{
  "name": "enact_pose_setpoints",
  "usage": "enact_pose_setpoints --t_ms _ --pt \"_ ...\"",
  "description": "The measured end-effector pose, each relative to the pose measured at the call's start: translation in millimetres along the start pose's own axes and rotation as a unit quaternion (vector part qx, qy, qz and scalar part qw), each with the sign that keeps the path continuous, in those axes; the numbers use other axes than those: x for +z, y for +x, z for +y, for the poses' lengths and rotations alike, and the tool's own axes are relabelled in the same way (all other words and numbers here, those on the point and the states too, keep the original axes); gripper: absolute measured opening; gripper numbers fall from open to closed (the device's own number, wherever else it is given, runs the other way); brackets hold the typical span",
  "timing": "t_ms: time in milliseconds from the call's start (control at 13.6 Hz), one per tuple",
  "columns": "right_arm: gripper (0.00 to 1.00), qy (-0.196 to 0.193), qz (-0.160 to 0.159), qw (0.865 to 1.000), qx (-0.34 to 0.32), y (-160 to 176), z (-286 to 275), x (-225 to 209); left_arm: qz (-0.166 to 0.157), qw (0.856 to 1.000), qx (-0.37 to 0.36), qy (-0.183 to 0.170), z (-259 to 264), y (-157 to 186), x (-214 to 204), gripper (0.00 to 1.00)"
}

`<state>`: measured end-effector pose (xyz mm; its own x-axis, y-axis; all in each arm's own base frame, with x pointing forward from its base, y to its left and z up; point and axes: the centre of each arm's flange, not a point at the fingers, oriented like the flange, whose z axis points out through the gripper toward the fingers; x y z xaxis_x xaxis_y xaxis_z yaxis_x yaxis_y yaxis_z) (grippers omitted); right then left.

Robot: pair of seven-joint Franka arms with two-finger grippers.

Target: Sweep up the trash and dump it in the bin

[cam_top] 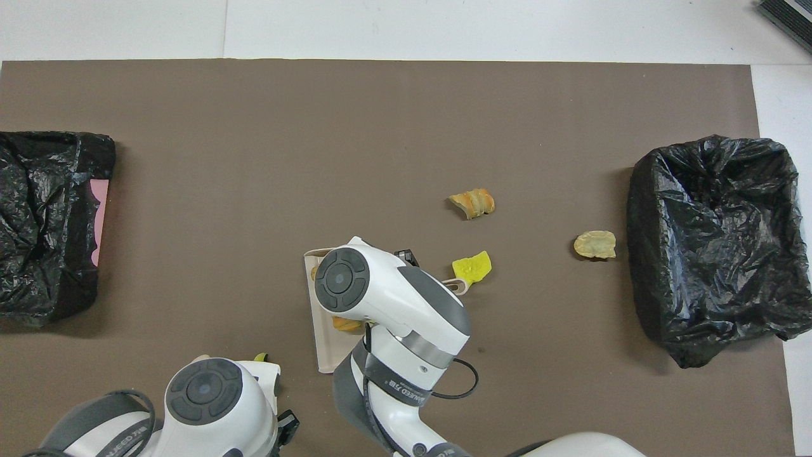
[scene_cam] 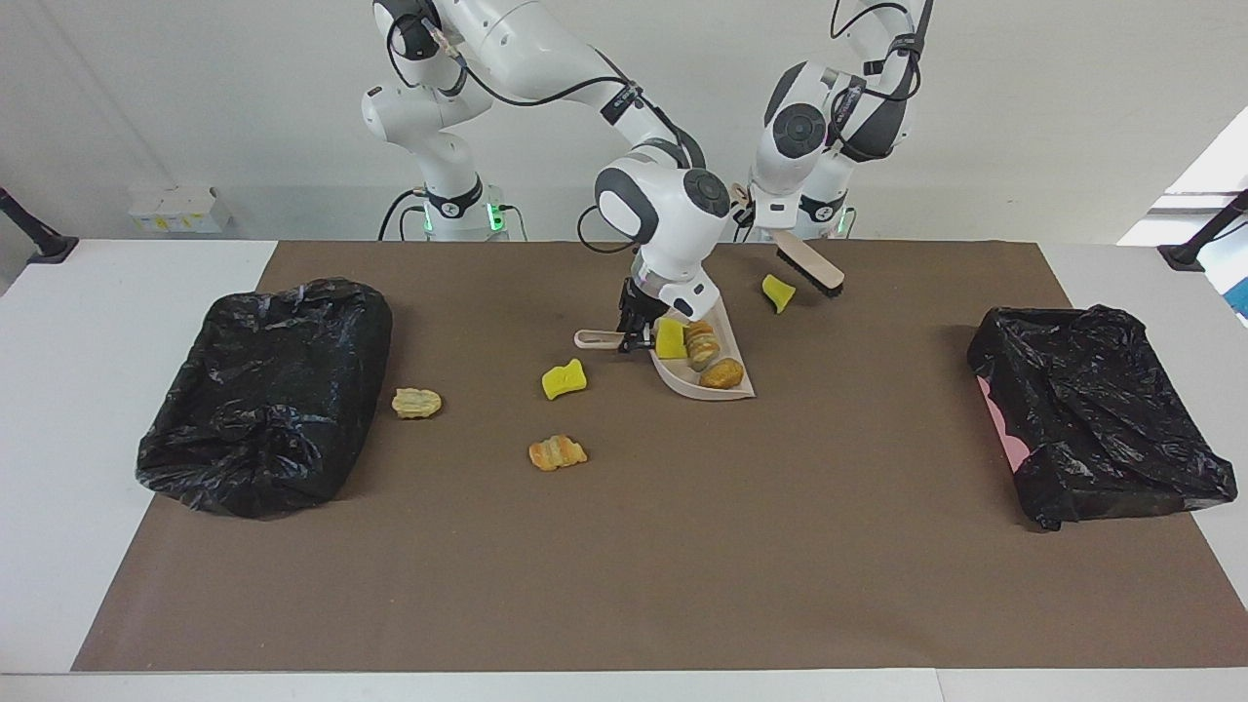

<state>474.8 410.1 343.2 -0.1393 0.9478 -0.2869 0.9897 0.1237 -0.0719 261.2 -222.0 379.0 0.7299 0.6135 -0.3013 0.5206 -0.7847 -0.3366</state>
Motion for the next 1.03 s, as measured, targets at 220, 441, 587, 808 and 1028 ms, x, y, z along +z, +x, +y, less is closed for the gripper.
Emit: enact_pose_setpoints --t_ms 220,441,587,808,1028 --pt "0.31 0.003 -0.020 1.000 -0.008 -1 -4 -1 0.012 1.000 -0.010 -0.024 6 3 10 0.26" --pt "0.31 0.003 -0.027 1.000 -0.012 1 -7 -1 0.014 0.999 -0.012 -0.028 6 5 16 0.26" --pt "0.31 0.004 -0.028 1.000 -0.012 1 -7 -1 0.018 0.999 -0.014 -0.038 9 8 21 0.26" --pt "0.31 0.001 -0.031 0.999 -0.020 8 -13 -3 0.031 0.997 -0.017 -0.075 20 16 22 0.26" --pt "0.31 0.000 -0.032 0.999 -0.024 12 -16 -4 0.050 0.988 -0.021 -0.144 43 29 14 0.26"
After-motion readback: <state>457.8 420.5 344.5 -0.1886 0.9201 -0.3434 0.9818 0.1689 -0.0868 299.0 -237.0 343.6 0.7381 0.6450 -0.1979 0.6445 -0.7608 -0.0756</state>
